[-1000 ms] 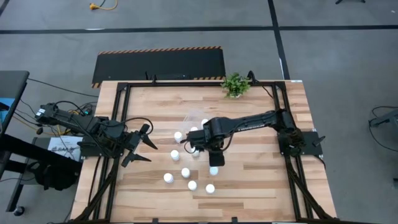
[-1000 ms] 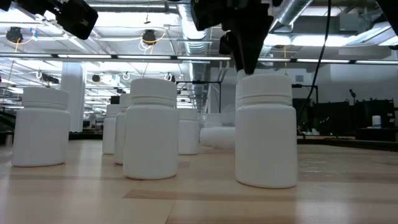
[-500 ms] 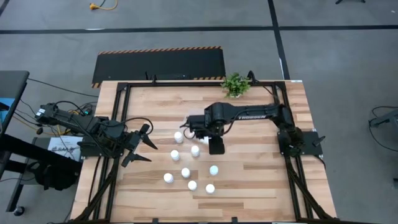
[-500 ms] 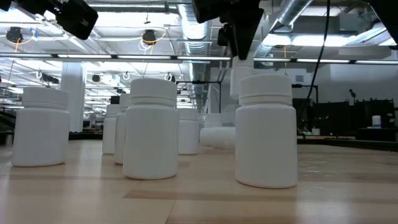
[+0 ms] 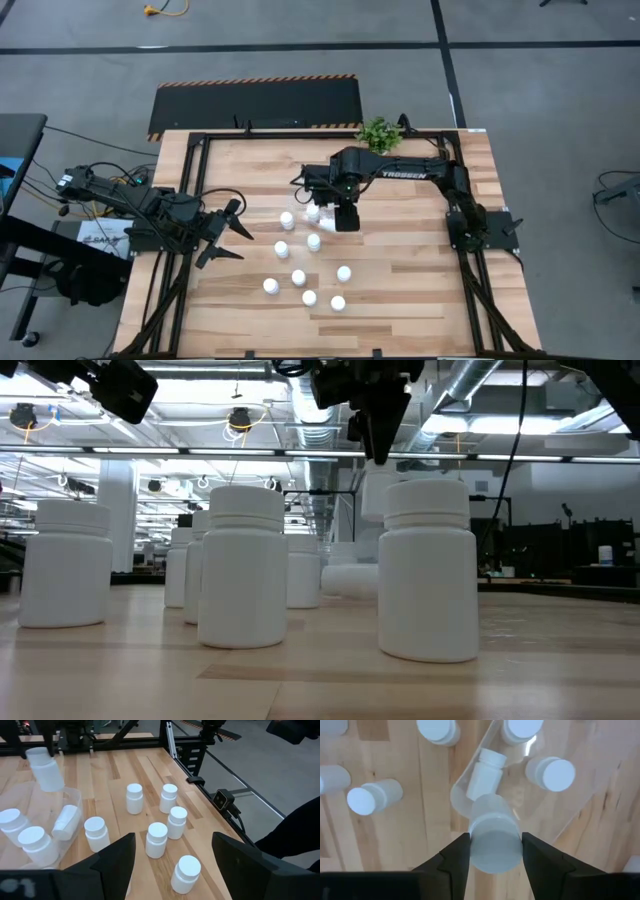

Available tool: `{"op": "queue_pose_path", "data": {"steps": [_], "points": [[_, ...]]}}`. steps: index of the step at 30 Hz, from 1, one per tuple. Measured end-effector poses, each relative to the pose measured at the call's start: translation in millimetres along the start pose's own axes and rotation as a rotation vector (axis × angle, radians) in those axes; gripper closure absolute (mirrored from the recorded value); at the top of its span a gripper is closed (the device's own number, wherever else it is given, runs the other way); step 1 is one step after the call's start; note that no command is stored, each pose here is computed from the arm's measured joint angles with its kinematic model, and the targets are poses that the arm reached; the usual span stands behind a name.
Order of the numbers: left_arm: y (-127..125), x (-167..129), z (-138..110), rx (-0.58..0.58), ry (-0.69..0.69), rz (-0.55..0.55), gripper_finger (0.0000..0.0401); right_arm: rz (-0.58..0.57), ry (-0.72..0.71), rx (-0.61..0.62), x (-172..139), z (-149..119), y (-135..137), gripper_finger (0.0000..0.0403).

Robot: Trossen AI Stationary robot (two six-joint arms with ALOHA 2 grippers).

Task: Pick and place pill bottles into a basket
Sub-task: Put the pill bottle into the bin

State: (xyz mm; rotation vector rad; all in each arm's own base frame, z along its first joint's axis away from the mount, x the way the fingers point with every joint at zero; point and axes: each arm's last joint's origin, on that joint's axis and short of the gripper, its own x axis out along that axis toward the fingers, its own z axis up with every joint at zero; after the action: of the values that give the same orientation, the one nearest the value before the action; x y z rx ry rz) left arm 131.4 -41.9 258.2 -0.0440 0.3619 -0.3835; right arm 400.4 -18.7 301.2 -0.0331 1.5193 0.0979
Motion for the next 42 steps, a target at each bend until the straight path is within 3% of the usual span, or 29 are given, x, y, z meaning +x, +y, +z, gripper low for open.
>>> {"op": "queue_pose_path", "data": {"steps": [21, 42], "points": [[0, 0, 0, 0.0, -0.001, 0.012, 0.015, -0.047, -0.037, -0.003, -1, 0, -25, 0.025], [0, 0, -2, -0.028, 0.02, 0.009, 0.015, -0.006, 0.092, -0.056, 71, 29, -31, 0.0254]]}}
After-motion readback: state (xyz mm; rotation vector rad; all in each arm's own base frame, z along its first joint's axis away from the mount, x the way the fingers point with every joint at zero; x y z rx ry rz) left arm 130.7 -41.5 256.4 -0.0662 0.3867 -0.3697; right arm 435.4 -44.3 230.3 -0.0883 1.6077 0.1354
